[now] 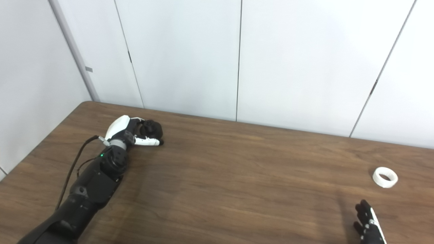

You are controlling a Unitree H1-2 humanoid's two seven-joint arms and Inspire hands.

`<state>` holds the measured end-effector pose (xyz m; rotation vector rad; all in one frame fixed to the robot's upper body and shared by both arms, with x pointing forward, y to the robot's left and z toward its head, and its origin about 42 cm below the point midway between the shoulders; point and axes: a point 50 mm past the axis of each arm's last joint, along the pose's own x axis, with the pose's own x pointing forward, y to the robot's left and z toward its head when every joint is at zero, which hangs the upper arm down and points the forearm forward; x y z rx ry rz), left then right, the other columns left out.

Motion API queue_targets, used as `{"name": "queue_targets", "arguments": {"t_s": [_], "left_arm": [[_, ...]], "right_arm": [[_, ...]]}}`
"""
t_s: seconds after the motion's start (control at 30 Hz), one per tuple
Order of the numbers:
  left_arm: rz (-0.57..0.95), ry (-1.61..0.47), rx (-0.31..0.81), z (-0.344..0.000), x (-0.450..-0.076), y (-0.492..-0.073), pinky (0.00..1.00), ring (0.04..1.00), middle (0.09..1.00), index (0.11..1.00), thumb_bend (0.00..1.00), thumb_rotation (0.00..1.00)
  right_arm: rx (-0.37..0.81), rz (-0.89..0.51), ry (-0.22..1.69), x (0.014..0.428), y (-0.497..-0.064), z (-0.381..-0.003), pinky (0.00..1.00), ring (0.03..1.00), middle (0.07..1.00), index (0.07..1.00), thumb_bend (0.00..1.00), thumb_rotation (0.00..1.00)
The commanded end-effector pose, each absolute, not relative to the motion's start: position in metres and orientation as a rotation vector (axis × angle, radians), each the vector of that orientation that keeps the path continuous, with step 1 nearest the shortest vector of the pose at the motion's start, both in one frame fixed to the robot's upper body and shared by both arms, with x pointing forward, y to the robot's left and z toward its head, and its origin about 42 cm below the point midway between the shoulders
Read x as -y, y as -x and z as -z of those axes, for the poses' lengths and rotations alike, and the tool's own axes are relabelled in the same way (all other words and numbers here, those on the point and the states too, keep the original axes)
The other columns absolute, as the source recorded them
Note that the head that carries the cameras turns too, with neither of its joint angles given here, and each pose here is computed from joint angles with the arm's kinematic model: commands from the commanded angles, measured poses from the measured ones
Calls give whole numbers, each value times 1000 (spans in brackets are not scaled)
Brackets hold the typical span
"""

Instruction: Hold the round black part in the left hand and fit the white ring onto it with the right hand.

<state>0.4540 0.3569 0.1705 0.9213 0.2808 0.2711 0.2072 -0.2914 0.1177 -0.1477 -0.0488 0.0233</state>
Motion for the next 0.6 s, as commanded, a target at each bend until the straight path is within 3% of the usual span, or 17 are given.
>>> {"name": "queue_targets", "arguments": {"t_s": [0.0, 0.03, 0.13, 0.57], "left_arm": [[-348, -906, -146, -193, -360, -461, 902, 938, 861, 655, 825, 116], [-358, -899, -128, -193, -361, -461, 863, 920, 839, 559, 647, 80], [-377, -880, -77, -190, -363, -458, 831, 876, 780, 491, 533, 46], [-360, -927, -58, -190, -363, -454, 849, 866, 752, 483, 519, 39]], "right_arm": [[21, -15, 157, 294, -201, -115, 1000, 1000, 974, 978, 608, 1000], [21, -15, 158, 294, -201, -115, 1000, 1000, 973, 978, 606, 1000], [22, -16, 158, 295, -201, -115, 1000, 1000, 975, 978, 602, 1000], [22, -9, 157, 298, -202, -115, 1000, 1000, 972, 975, 634, 1000]]}}
